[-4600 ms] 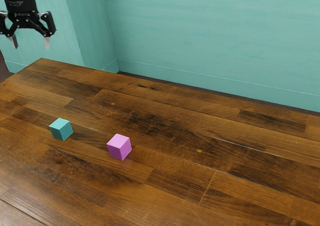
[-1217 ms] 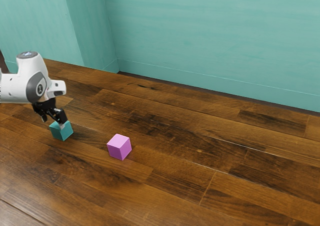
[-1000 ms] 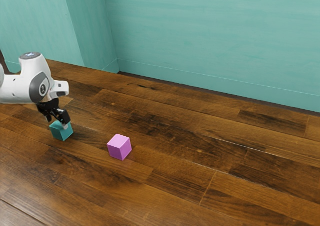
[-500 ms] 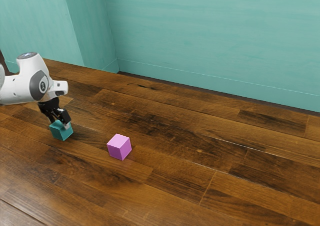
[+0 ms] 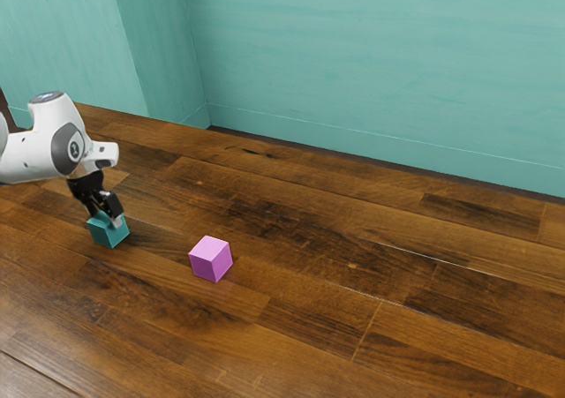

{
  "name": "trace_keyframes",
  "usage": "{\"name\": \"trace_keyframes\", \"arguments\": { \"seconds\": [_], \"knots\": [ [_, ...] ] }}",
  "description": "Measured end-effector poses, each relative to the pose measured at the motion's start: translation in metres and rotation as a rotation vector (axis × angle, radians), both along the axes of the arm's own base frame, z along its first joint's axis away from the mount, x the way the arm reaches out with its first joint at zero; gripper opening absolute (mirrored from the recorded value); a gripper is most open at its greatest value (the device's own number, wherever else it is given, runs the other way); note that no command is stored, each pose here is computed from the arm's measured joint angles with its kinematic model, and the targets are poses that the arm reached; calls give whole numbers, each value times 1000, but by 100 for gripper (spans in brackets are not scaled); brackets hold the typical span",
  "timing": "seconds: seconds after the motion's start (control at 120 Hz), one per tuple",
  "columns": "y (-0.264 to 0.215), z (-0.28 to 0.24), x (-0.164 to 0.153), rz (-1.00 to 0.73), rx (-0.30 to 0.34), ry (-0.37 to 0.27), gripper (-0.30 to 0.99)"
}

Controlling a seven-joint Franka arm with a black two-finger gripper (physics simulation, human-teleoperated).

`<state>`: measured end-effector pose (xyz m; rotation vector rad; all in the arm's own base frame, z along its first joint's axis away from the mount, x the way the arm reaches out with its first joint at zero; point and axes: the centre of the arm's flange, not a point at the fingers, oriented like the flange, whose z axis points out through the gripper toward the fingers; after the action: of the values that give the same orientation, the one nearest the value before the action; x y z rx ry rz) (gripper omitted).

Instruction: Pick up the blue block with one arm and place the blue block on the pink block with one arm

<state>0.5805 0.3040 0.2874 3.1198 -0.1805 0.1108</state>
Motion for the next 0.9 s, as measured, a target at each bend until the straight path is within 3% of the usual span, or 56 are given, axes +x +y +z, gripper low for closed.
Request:
{"name": "trace_keyframes", "arguments": {
  "seconds": [0.9],
  "knots": [
    [6, -10, 4, -38, -9, 5, 69]
  ]
}}
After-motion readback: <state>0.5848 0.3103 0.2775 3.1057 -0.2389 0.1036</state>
